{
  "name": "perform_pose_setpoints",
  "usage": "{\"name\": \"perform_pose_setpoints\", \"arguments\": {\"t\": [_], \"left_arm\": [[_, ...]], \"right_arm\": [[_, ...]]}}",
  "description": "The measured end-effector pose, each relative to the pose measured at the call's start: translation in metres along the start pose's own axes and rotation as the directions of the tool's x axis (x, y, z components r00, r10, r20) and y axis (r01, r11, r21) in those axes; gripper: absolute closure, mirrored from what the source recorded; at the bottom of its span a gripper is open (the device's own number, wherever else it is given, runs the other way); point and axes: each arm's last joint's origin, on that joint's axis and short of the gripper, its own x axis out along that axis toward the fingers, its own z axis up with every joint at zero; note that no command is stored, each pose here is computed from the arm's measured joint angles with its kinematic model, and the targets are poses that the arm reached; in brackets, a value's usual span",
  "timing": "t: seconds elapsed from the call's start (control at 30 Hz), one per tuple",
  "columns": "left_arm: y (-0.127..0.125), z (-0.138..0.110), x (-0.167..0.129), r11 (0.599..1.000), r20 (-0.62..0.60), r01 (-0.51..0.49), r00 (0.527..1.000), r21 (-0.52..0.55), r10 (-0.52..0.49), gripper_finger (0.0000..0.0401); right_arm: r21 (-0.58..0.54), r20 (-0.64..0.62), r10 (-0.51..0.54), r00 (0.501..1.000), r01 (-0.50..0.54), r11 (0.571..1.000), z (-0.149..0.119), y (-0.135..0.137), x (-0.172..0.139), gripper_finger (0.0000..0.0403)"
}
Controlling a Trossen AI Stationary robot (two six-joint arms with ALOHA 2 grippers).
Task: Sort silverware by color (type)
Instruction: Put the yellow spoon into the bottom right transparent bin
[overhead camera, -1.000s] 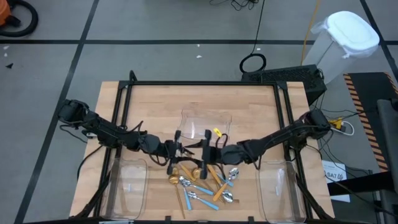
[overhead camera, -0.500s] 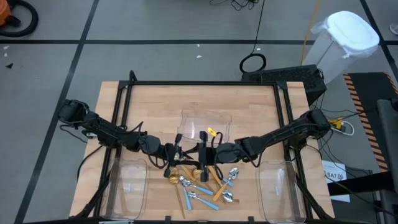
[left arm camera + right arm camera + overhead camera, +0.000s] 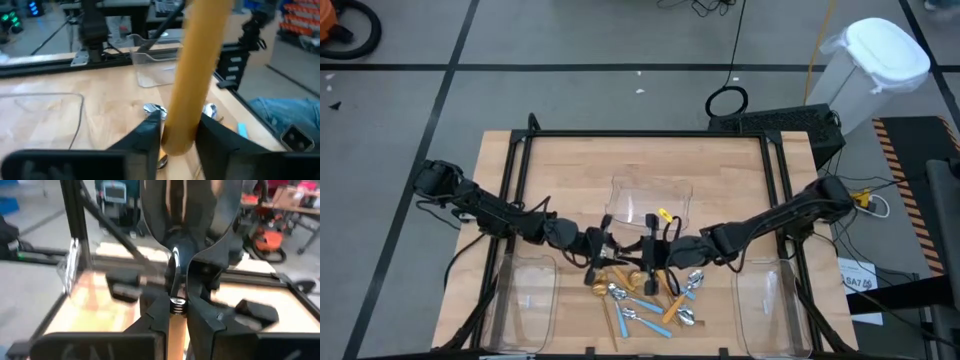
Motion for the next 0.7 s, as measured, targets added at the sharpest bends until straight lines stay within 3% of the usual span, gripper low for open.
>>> {"name": "perform_pose_setpoints", "arguments": {"t": [0.17,0.3,0.4,0.7], "left_arm": [[-0.003,0.002,0.000,0.997,0.026,-0.069,0.997,-0.026,0.070,0.0141],[-0.003,0.006,0.000,0.997,0.058,-0.070,0.996,-0.031,0.072,0.0073],[-0.003,0.008,0.001,0.997,0.057,-0.071,0.996,-0.032,0.072,0.0051],[-0.004,0.016,0.004,0.996,0.033,-0.071,0.997,-0.057,0.073,0.0046]], "right_arm": [[-0.004,-0.094,-0.037,0.995,0.037,0.999,0.016,0.010,-0.013,0.0366],[-0.005,-0.193,-0.047,0.980,0.047,0.999,0.033,0.020,-0.028,0.0366],[0.010,-0.267,-0.059,0.962,0.064,0.998,0.044,0.028,-0.044,0.0366],[0.145,-0.438,-0.118,0.891,0.200,0.969,0.063,0.041,-0.093,0.0366]]}}
